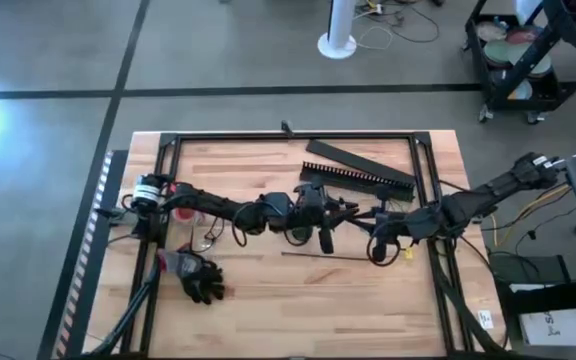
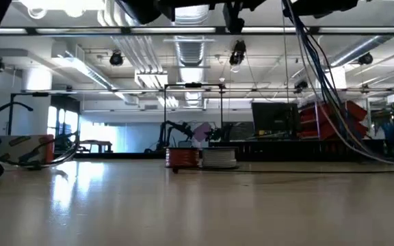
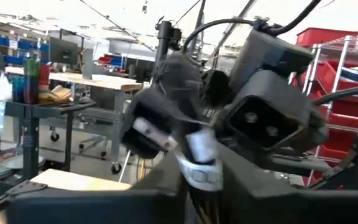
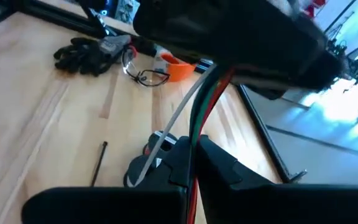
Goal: Ziptie cables
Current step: Wrap the black zip tie on the cables
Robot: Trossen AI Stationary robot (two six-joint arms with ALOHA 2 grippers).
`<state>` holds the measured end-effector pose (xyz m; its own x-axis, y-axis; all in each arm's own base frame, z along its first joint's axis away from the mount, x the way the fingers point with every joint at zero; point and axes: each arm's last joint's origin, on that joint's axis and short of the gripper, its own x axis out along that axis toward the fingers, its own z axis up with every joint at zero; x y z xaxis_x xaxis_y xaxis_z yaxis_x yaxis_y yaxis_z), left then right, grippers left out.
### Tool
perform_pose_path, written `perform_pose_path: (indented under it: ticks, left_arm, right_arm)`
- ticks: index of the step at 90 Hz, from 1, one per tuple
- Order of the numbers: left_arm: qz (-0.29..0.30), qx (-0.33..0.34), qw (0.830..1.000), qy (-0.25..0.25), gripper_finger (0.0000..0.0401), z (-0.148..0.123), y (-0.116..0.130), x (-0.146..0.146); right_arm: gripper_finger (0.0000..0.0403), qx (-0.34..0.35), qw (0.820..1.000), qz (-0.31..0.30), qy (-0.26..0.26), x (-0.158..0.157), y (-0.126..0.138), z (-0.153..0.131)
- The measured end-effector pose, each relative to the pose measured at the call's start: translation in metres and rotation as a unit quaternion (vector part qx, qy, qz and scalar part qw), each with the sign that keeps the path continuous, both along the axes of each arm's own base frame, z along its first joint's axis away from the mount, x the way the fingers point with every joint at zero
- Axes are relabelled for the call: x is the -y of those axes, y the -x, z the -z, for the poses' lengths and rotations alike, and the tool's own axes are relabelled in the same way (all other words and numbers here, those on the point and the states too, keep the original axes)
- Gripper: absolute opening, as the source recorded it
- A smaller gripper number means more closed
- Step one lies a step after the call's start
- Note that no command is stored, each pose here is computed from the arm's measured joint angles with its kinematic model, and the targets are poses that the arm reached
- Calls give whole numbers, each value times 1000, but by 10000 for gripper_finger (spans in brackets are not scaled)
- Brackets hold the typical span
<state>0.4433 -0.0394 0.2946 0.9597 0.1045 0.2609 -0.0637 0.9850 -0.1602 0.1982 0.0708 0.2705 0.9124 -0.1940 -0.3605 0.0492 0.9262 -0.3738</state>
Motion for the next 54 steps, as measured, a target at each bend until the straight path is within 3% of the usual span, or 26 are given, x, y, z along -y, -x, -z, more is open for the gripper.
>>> perform_pose_path:
  ticks: [36,54]
  left_arm:
    - [-21,-66,996,-47,3,-41,-15,-6]
    - [-24,-57,996,-57,2,-47,-15,-7]
  right_arm:
    - [195,46,994,27,-93,12,27,-19]
    - [236,76,986,33,-142,13,29,-25]
